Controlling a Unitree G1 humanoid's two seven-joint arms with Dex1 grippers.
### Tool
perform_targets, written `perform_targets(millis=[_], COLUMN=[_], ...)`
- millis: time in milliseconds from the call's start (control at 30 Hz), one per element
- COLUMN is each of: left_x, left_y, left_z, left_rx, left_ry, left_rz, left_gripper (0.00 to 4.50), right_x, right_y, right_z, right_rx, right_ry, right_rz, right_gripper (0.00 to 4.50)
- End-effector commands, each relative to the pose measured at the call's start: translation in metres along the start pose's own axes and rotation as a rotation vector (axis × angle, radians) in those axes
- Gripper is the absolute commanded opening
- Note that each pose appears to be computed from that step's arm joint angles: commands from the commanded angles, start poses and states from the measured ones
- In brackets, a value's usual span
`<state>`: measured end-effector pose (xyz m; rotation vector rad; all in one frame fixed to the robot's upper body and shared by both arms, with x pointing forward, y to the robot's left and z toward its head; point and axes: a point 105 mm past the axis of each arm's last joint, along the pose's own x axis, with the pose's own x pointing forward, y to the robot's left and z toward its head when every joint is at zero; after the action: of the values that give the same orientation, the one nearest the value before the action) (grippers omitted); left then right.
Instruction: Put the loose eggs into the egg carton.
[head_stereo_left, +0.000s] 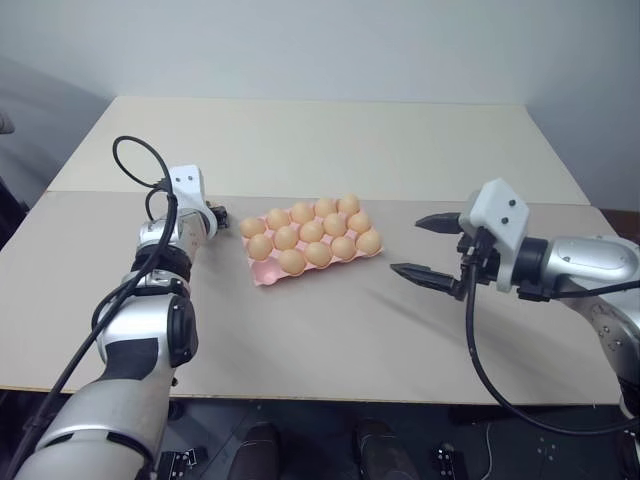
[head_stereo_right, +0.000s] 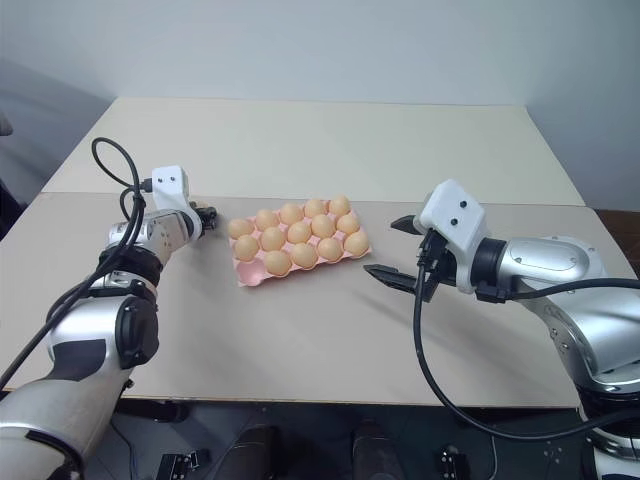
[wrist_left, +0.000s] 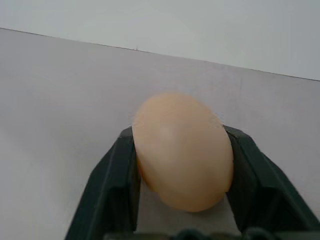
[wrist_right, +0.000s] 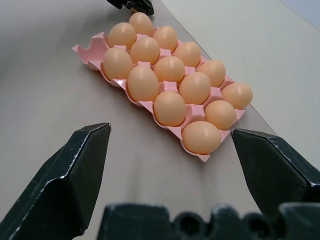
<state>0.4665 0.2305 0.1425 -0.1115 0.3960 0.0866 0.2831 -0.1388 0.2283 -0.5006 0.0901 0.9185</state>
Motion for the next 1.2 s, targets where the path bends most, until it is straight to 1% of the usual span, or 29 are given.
perform_targets(millis=[33,133,200,267,333,400,500,567,667,767,933,1200], left_x=[-0.004,-0.008,-0.016,-0.031,-0.054,-0.079,-0.122,-0.136,-0.153,-0.157,-0.143,-0.125], left_y=[-0.002,0.001,0.004,0.007,0.008,0.007,0.0,-0.004,-0.02,-0.033,-0.053,-0.062], left_z=[0.021,0.028,0.042,0.052,0.055,0.051,0.034,0.024,0.012,-0.002,-0.013,-0.026], left_rx=[0.035,0.053,0.11,0.198,0.272,0.349,0.445,0.492,0.541,0.6,0.597,0.608], left_ry=[-0.064,-0.08,-0.104,-0.128,-0.135,-0.134,-0.115,-0.115,-0.127,-0.132,-0.134,-0.079], left_rz=[-0.02,-0.032,-0.068,-0.132,-0.254,-0.399,-0.653,-0.746,-0.906,-0.982,-0.985,-0.97], left_gripper=[2.1,2.1,2.1,2.1,2.1,2.1,2.1,2.1,2.1,2.1,2.1,2.1], right_x=[-0.008,-0.008,-0.009,-0.01,-0.011,-0.012,-0.014,-0.014,-0.015,-0.016,-0.017,-0.017], right_y=[-0.002,-0.003,-0.002,-0.001,0.0,0.002,0.005,0.005,0.006,0.006,0.007,0.006], right_z=[0.012,0.011,0.011,0.011,0.01,0.009,0.007,0.006,0.006,0.006,0.007,0.008], right_rx=[-0.042,-0.038,-0.036,-0.035,-0.03,-0.029,-0.024,-0.023,-0.021,-0.02,-0.019,-0.018], right_ry=[-0.03,-0.029,-0.029,-0.027,-0.025,-0.025,-0.028,-0.028,-0.027,-0.028,-0.029,-0.033], right_rz=[-0.033,-0.037,-0.038,-0.038,-0.04,-0.039,-0.031,-0.029,-0.029,-0.029,-0.039,-0.057], right_gripper=[4.5,4.5,4.5,4.5,4.5,4.5,4.5,4.5,4.5,4.5,4.5,4.5])
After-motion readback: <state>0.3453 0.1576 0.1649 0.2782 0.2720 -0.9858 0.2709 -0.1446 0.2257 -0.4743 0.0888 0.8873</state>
